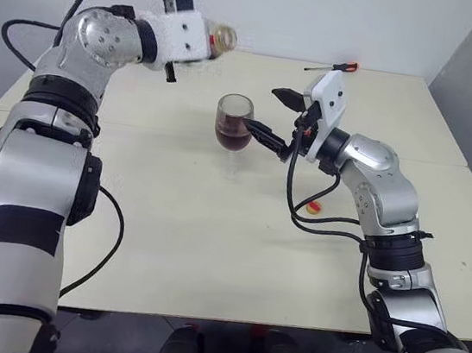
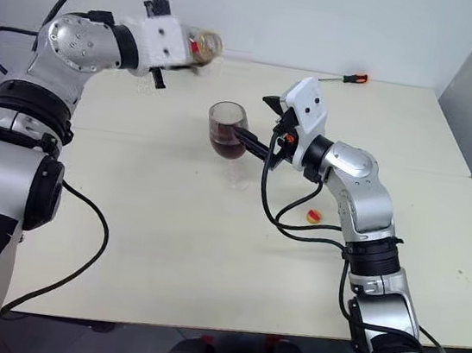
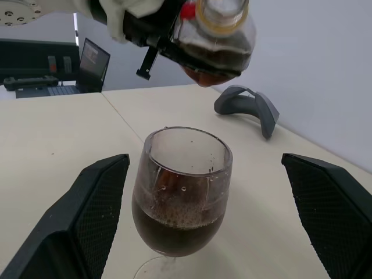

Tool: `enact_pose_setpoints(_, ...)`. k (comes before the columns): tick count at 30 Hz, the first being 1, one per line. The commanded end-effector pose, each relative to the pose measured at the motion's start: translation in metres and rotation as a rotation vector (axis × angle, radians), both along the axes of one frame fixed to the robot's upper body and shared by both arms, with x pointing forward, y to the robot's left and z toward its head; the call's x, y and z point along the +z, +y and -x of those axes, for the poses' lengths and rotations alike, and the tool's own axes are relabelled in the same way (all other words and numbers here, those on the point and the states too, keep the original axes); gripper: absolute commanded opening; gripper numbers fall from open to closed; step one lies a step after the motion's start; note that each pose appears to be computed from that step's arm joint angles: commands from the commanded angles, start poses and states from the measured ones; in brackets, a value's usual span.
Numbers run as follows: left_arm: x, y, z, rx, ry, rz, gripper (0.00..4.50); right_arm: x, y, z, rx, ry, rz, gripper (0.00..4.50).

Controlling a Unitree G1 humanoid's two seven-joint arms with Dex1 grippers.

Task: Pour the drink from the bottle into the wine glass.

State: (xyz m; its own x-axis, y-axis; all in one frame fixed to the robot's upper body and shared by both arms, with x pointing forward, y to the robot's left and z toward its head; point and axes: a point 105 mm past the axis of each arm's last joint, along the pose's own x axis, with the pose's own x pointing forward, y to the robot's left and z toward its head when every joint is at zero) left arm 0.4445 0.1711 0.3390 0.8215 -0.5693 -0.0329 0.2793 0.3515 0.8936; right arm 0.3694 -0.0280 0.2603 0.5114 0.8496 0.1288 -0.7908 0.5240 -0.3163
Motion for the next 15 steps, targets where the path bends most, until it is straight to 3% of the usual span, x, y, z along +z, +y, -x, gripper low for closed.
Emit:
enact_pose_setpoints(1,0.026,0.004,0.008,-0.03,-0.043,0.154,0.95,0.009,0.003,0.007,0.027,-0.044,-0.011,4.5)
enact_pose_setpoints(7,-0.005,0.038,0.01,0.036,0.024,0.433,0.95,-0.002,-0.001,0.02,0.059,-0.016,0.001,4.5)
enact_pose_setpoints(12,-0.064,0.064,0.036,0.148,0.118,0.608,0.95,-0.019,-0.009,0.041,0.088,0.01,0.043,4.5)
enact_pose_setpoints(15,-0.083,0.078,0.053,0.249,0.119,0.729,0.95,-0.024,-0.012,0.062,0.164,0.043,0.019,4.5)
